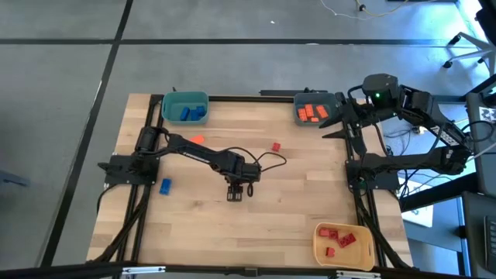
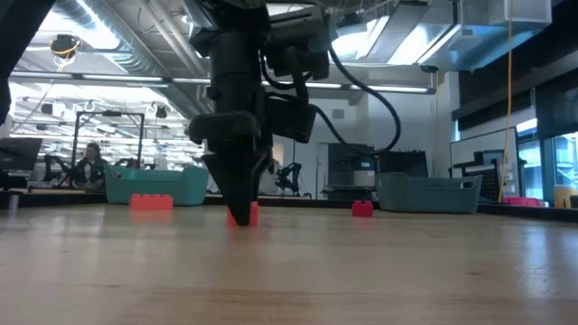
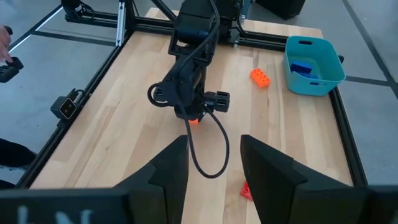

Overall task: Sort & place blocks by color
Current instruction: Put the orange game piece into the blue bin

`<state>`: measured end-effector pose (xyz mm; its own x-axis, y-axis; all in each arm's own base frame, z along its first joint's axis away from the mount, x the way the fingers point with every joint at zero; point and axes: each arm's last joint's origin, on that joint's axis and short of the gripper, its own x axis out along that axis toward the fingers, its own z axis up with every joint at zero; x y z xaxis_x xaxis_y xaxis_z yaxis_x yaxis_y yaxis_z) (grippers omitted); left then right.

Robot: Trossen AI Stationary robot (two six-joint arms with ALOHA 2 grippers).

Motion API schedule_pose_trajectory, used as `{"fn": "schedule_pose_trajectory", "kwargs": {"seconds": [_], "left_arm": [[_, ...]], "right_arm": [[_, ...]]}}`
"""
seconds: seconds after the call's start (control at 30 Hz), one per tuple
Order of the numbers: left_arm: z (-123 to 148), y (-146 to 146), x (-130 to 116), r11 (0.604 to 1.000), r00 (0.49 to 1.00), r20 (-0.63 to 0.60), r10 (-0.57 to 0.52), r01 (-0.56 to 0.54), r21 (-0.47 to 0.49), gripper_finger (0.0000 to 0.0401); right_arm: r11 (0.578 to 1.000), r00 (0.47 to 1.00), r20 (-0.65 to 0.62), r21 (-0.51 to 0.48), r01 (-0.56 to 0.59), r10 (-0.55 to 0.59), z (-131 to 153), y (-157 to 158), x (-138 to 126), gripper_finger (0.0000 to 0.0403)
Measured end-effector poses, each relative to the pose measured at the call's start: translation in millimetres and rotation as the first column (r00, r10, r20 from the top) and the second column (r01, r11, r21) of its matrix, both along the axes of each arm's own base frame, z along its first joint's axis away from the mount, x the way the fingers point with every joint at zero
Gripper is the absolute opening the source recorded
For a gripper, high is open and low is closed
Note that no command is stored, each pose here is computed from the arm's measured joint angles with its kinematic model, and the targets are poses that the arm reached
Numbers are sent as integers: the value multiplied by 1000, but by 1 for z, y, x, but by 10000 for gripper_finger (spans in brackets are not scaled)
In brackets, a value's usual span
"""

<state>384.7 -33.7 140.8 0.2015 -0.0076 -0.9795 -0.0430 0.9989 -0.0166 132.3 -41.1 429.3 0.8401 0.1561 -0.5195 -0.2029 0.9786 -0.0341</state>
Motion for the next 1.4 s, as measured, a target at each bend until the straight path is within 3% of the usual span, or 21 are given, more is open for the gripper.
{"fn": "schedule_pose_trajectory", "kwargs": {"seconds": [0.57,0.7,0.87,1.0,1.2,1.4], "left_arm": [[-2,-5,3,1000,999,33,10,-11,15,213],[-2,-5,3,1000,999,32,14,-14,14,190],[-2,-5,3,1000,999,31,14,-14,9,133],[-2,-5,3,999,999,32,41,-41,3,129],[12,-1,11,997,996,49,81,-80,-14,129],[58,12,37,999,979,197,48,-48,-5,129]], "right_arm": [[1000,1000,0,1,0,0,0,0,0,149],[1000,1000,1,1,1,-1,0,0,0,149],[1000,1000,0,1,1,-1,0,0,0,149],[1000,1000,1,0,0,0,0,0,0,149],[1000,1000,2,-14,-8,8,0,0,-1,149],[1000,1000,-8,4,1,-1,-1,0,-1,149]]}}
